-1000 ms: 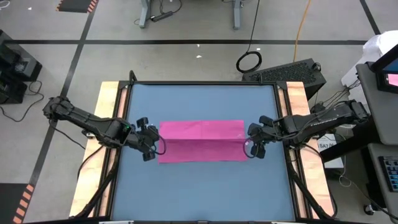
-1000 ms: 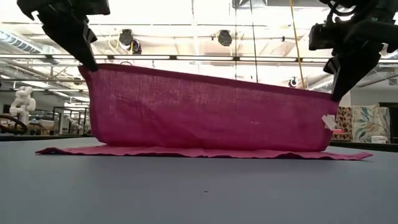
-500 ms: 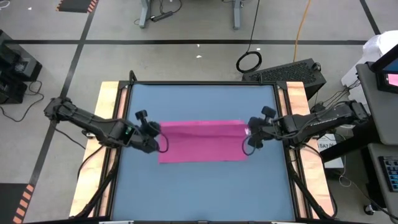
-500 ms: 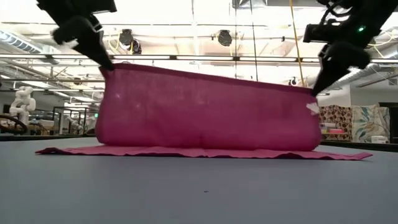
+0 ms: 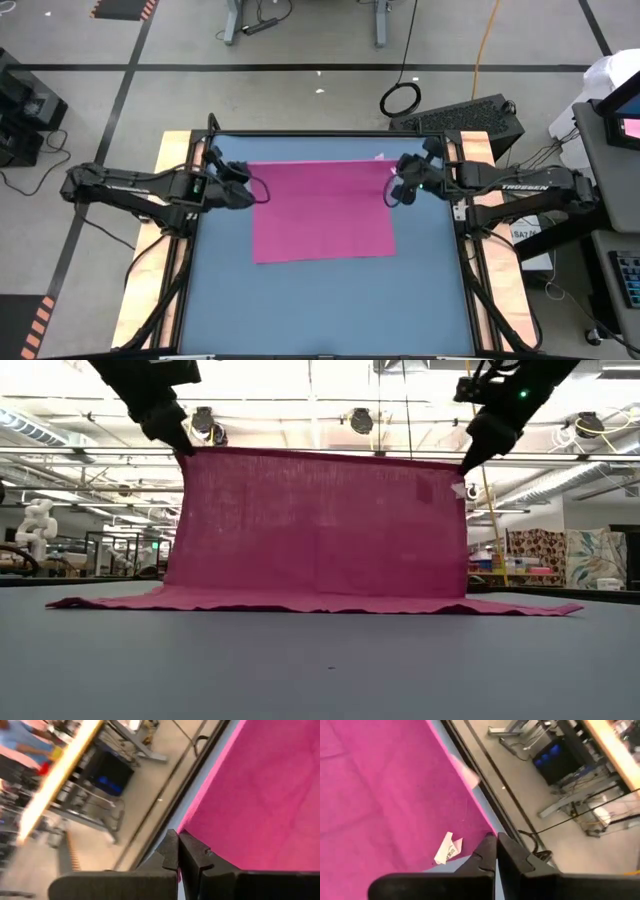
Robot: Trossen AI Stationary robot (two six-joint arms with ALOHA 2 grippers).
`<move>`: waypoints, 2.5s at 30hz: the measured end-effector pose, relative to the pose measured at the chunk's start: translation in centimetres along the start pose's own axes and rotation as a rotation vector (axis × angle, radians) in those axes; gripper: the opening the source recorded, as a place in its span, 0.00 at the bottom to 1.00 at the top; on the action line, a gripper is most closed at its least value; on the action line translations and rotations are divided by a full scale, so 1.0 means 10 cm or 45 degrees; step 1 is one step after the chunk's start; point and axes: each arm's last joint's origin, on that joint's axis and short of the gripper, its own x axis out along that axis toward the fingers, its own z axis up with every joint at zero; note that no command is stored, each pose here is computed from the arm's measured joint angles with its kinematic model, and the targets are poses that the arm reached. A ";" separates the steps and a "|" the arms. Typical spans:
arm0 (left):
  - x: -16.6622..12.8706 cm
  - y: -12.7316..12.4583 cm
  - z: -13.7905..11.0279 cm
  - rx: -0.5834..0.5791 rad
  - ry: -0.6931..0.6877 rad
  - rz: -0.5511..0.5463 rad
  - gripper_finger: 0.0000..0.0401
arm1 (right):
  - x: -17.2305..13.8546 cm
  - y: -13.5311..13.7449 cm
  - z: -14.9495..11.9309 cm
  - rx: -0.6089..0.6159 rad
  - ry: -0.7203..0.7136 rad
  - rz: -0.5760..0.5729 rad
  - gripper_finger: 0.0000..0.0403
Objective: Roll towel
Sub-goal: Fold the light red towel
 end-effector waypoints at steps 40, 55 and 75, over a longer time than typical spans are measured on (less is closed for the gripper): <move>-0.31 -0.34 -0.22 -0.124 0.067 -0.668 0.00 | -0.20 -0.05 -0.02 0.089 0.238 0.435 0.00; -0.32 -0.36 -0.21 -0.126 0.081 -0.735 0.00 | -0.06 0.18 -0.32 0.128 0.437 0.632 0.00; -0.22 -0.63 -0.45 -0.134 0.203 -0.885 0.00 | -0.14 0.56 -0.54 0.148 0.457 0.756 0.00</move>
